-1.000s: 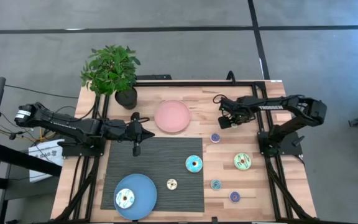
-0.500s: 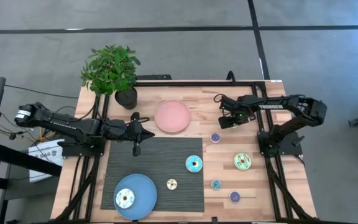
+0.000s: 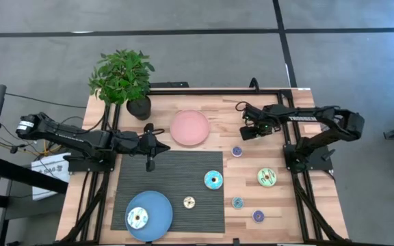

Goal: Pick & Place donuts
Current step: Put the small green donut on the pink plate, then put the big blue donut on the blue plate

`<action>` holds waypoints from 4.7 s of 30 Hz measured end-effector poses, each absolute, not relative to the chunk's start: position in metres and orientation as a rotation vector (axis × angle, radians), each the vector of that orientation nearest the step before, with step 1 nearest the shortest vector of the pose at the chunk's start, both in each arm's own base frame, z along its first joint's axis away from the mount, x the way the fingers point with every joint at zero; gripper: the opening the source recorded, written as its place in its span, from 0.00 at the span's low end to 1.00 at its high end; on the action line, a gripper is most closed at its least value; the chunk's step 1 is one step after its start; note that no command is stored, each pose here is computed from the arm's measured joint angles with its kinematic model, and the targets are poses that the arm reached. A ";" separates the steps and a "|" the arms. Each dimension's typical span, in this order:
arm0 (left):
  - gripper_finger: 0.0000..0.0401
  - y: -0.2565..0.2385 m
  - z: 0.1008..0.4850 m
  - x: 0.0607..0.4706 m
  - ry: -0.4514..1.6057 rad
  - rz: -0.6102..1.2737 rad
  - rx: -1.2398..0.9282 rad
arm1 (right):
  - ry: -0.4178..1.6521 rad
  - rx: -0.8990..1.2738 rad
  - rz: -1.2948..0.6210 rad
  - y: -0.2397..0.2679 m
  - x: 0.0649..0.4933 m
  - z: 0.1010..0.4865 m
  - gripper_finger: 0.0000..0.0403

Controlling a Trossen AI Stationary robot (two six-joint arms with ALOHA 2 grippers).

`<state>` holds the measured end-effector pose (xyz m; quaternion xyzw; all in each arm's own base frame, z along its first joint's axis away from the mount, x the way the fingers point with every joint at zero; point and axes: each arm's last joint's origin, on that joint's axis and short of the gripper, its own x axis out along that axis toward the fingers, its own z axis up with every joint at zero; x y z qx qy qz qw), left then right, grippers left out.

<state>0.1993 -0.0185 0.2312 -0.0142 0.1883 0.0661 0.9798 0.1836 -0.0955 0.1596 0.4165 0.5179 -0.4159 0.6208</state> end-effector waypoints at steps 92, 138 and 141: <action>0.00 -0.016 0.252 0.170 0.303 0.088 -0.076 | 1.020 0.482 -0.430 -0.159 0.426 0.254 0.58; 0.00 -0.016 0.254 0.170 0.290 0.094 -0.084 | 0.913 0.889 -0.639 -0.020 0.196 0.232 0.58; 0.00 -0.016 0.254 0.170 0.290 0.093 -0.084 | 0.939 0.894 -0.637 -0.005 0.196 0.229 0.58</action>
